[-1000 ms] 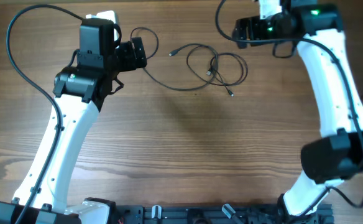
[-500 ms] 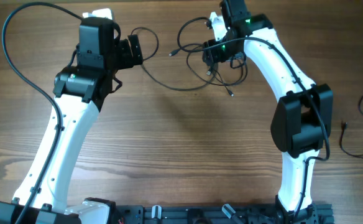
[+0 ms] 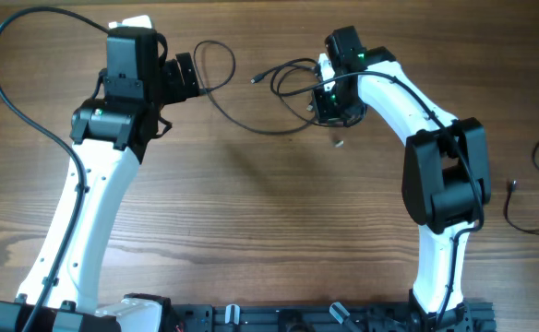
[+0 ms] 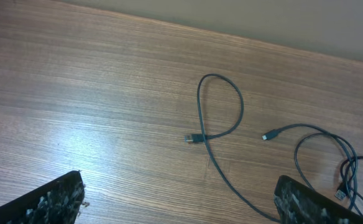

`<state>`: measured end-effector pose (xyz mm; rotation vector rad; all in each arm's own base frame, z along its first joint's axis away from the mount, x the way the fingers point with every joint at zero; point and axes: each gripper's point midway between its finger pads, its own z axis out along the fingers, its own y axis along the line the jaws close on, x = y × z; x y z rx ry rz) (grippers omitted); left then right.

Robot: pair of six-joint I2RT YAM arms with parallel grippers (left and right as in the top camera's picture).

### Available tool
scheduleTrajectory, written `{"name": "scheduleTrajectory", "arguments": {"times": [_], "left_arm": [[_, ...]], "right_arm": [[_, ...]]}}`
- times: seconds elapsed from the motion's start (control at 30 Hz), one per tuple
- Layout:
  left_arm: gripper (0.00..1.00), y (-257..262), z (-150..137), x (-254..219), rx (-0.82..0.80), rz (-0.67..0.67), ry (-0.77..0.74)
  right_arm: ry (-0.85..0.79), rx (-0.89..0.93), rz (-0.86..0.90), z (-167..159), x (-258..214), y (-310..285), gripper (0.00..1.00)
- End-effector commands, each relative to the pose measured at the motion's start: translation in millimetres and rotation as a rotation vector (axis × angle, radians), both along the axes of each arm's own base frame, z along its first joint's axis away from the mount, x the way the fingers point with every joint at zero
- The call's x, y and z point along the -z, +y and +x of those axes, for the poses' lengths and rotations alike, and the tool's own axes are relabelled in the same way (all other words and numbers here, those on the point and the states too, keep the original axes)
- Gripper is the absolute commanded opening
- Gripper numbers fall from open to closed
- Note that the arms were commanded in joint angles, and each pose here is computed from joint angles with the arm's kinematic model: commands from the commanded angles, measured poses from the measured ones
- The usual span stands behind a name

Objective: Untangle cables

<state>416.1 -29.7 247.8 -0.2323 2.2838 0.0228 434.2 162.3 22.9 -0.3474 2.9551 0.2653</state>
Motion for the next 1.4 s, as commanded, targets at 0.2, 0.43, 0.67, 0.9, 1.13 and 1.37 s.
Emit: {"name": "scheduleTrajectory", "arguments": {"times": [0.2,0.43,0.67,0.9,1.13,1.37], "left_arm": [[0.98,-39,-4,59,0.2,-0.111,0.21],[1.0,-123,3,85,0.551,-0.463,0.264],[1.0,-173,2,110,0.786,-0.583,0.277],[0.89,-221,11,164,0.929,-0.532,0.259],[0.85,-215,24,182,0.879,-0.456,0.248],[0.8,-216,17,228,0.847,-0.439,0.341]], "right_arm": [[-0.403,-0.011,0.168,-3,-221,7,0.04],[-0.546,-0.031,0.245,-51,-307,-3,0.04],[-0.577,-0.031,0.297,-63,-327,0,0.04],[-0.555,0.0,0.33,-74,-332,-1,0.04],[-0.564,-0.001,0.333,-80,-338,-3,0.04],[-0.564,0.0,0.333,-80,-338,-3,0.04]]}}
